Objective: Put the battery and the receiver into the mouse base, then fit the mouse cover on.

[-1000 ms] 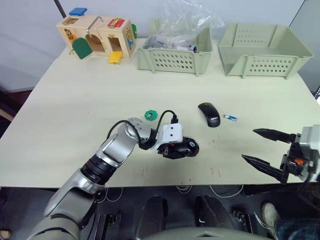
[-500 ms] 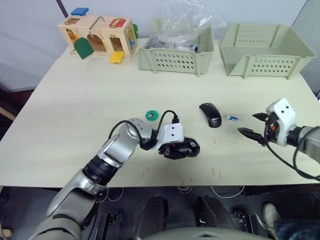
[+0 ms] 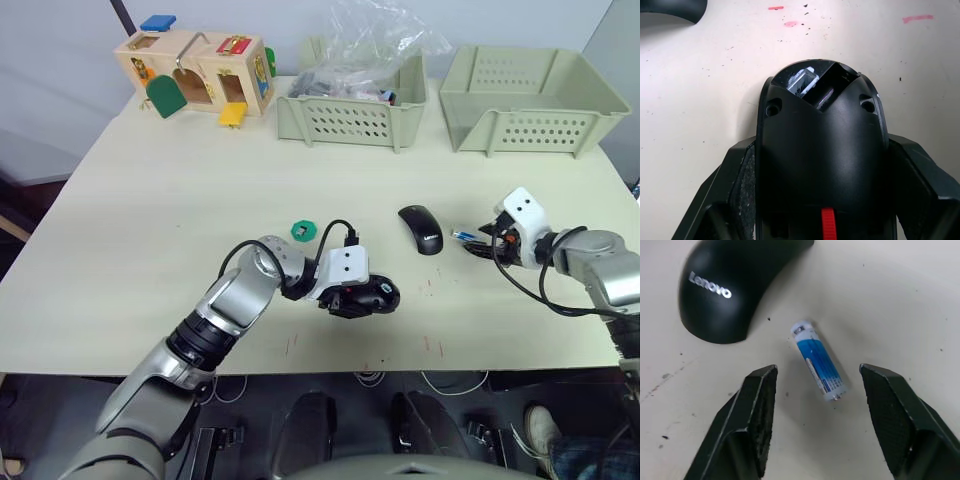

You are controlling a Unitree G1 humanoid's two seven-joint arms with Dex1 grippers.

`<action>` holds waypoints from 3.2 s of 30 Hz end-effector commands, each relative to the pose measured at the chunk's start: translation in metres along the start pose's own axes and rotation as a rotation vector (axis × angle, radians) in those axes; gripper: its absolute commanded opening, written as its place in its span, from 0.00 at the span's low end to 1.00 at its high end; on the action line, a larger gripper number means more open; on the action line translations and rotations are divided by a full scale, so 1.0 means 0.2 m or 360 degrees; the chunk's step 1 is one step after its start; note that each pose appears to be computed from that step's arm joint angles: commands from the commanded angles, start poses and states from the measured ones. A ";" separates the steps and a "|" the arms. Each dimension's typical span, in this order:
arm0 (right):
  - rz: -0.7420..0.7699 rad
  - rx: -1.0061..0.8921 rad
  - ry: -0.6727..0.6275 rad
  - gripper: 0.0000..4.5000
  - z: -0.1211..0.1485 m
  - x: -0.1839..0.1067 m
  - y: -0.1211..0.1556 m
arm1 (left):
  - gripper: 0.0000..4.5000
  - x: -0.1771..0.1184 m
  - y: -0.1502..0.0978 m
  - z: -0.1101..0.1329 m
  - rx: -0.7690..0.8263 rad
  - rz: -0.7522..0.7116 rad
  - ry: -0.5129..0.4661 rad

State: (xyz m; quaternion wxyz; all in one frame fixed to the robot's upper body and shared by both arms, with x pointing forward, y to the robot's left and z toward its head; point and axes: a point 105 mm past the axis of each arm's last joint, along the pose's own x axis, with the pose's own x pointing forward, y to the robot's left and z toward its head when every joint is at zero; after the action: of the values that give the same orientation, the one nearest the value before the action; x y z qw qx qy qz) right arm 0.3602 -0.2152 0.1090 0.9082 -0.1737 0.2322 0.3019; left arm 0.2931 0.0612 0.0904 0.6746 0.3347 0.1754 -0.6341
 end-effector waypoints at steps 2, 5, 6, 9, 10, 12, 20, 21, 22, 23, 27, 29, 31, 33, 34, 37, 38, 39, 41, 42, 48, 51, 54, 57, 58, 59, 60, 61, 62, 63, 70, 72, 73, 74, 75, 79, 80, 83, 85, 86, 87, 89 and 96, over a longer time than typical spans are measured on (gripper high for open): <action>-0.0032 -0.0047 -0.0019 0.60 0.04 -0.01 -0.03 | 0.65 0.03 -0.04 0.00 0.0001 -0.0041 -0.0003; -0.0033 -0.0048 -0.0011 0.60 0.04 0.00 -0.03 | 0.65 0.03 -0.04 0.00 0.0004 -0.0043 -0.0003; -0.0031 -0.0046 -0.0012 0.60 0.04 0.00 -0.03 | 0.65 0.03 -0.04 0.00 0.0005 -0.0045 -0.0004; -0.0023 -0.0045 -0.0012 0.60 0.04 0.01 -0.03 | 0.65 0.03 -0.05 0.00 0.0008 -0.0052 0.0000; -0.0020 -0.0046 -0.0012 0.60 0.04 0.01 -0.03 | 0.65 0.03 -0.05 0.00 0.0010 -0.0053 0.0001; -0.0016 -0.0041 -0.0009 0.54 0.03 0.02 -0.02 | 0.65 0.03 -0.05 0.00 0.0011 -0.0053 0.0001; 0.0011 -0.0047 -0.0002 0.01 0.02 0.03 0.00 | 0.65 0.03 -0.05 0.00 0.0013 -0.0053 0.0004; 0.0015 -0.0053 -0.0005 0.01 0.02 0.03 0.01 | 0.65 0.03 -0.05 0.00 0.0013 -0.0053 0.0003; 0.0010 -0.0079 -0.0007 0.01 0.03 0.02 0.01 | 0.65 0.03 -0.05 0.00 0.0013 -0.0053 0.0002; 0.0009 -0.0099 -0.0015 0.01 0.04 0.01 0.02 | 0.65 0.03 -0.05 0.00 0.0012 -0.0054 0.0001; 0.0041 -0.0262 -0.0066 0.01 0.14 -0.12 0.10 | 0.65 0.03 -0.05 0.00 0.0010 -0.0052 -0.0002; 0.0107 -0.0246 -0.0088 0.01 0.20 -0.19 0.16 | 0.65 0.03 -0.05 0.00 0.0009 -0.0053 -0.0003; 0.0130 -0.0289 0.0054 0.01 0.25 -0.28 0.22 | 0.65 0.03 -0.05 0.00 0.0008 -0.0054 -0.0005; 0.0169 -0.0347 0.0150 0.01 0.30 -0.36 0.28 | 0.65 0.03 -0.05 0.00 0.0007 -0.0055 -0.0005; 0.0188 -0.0362 0.0178 0.01 0.31 -0.39 0.30 | 0.65 0.03 -0.05 0.00 0.0007 -0.0056 -0.0006; 0.0248 -0.0260 0.0282 0.01 0.34 -0.44 0.38 | 0.65 0.04 -0.05 0.00 0.0007 -0.0058 -0.0007; 0.0270 -0.0208 0.0309 0.01 0.34 -0.46 0.40 | 0.65 0.04 -0.06 0.00 0.0008 -0.0059 -0.0007; 0.0284 -0.0178 0.0323 0.01 0.35 -0.46 0.41 | 0.65 0.04 -0.06 0.00 0.0008 -0.0059 -0.0007; 0.0389 -0.0111 0.0291 0.01 0.38 -0.46 0.44 | 0.65 0.04 -0.06 -0.01 0.0009 -0.0063 -0.0001; 0.0409 -0.0134 0.0292 0.01 0.39 -0.46 0.46 | 0.65 0.04 -0.06 -0.01 0.0009 -0.0064 0.0001; 0.0609 -0.0171 0.0396 0.01 0.42 -0.42 0.58 | 0.65 0.04 -0.07 -0.02 0.0024 -0.0083 0.0032; 0.0710 -0.0049 0.0435 0.01 0.40 -0.38 0.63 | 0.65 0.03 -0.07 -0.03 0.0026 -0.0079 0.0038; 0.0727 0.0035 0.0474 0.01 0.35 -0.33 0.69 | 0.65 0.04 -0.07 -0.03 0.0026 -0.0082 0.0043; 0.0739 0.0146 0.0444 0.01 0.35 -0.30 0.77 | 0.65 0.04 -0.07 -0.03 0.0027 -0.0083 0.0046; 0.0738 0.0198 0.0431 0.01 0.36 -0.29 0.80 | 0.65 0.04 -0.07 -0.03 0.0027 -0.0083 0.0046; 0.0726 0.0228 0.0426 0.01 0.36 -0.28 0.83 | 0.65 0.04 -0.07 -0.03 0.0027 -0.0083 0.0045; 0.0711 0.0241 0.0421 0.01 0.36 -0.27 0.84 | 0.65 0.04 -0.07 -0.03 0.0027 -0.0083 0.0045; 0.0705 0.0252 0.0417 0.01 0.35 -0.26 0.86 | 0.65 0.04 -0.07 -0.03 0.0026 -0.0084 0.0044; 0.0698 0.0270 0.0417 0.01 0.34 -0.24 0.87 | 0.65 0.04 -0.07 -0.03 0.0028 -0.0084 0.0044; 0.0665 0.0294 0.0426 0.01 0.32 -0.23 0.87 | 0.65 0.04 -0.07 -0.03 0.0030 -0.0083 0.0042; 0.0572 0.0347 0.0454 0.01 0.28 -0.16 0.89 | 0.65 0.05 -0.08 -0.01 0.0036 -0.0089 0.0029; 0.0573 0.0349 0.0463 0.01 0.28 -0.15 0.90 | 0.65 0.05 -0.08 -0.01 0.0033 -0.0090 0.0028; 0.0573 0.0352 0.0471 0.01 0.27 -0.15 0.91 | 0.65 0.05 -0.08 -0.01 0.0032 -0.0090 0.0029; 0.0568 0.0353 0.0484 0.01 0.26 -0.14 0.91 | 0.65 0.05 -0.08 -0.01 0.0031 -0.0091 0.0029; 0.0569 0.0356 0.0492 0.01 0.26 -0.14 0.91 | 0.65 0.05 -0.08 -0.01 0.0030 -0.0091 0.0029; 0.0578 0.0351 0.0507 0.01 0.25 -0.14 0.92 | 0.65 0.05 -0.09 -0.01 0.0026 -0.0090 0.0028; 0.0575 0.0348 0.0513 0.01 0.25 -0.13 0.92 | 0.65 0.05 -0.09 -0.01 0.0025 -0.0090 0.0028; 0.0568 0.0358 0.0526 0.01 0.25 -0.12 0.91 | 0.65 0.05 -0.09 -0.01 0.0025 -0.0092 0.0029; 0.0557 0.0354 0.0545 0.01 0.24 -0.11 0.91 | 0.65 0.05 -0.08 -0.01 0.0025 -0.0091 0.0026; 0.0550 0.0354 0.0552 0.01 0.24 -0.11 0.91 | 0.65 0.05 -0.08 -0.01 0.0025 -0.0090 0.0025; 0.0541 0.0354 0.0562 0.01 0.24 -0.10 0.90 | 0.65 0.05 -0.08 -0.01 0.0024 -0.0089 0.0024; 0.0530 0.0356 0.0575 0.01 0.23 -0.10 0.90 | 0.65 0.05 -0.08 -0.01 0.0022 -0.0090 0.0023; 0.0533 0.0363 0.0584 0.01 0.24 -0.06 0.93 | 0.65 0.06 -0.09 -0.01 0.0022 -0.0089 0.0021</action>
State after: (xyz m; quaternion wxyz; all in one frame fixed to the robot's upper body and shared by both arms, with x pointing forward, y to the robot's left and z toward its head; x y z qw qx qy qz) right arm 0.2498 -0.0643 0.1168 0.8029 -0.0792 0.4575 0.3738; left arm 0.2886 0.0591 0.0896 0.6680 0.3453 0.1705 -0.6368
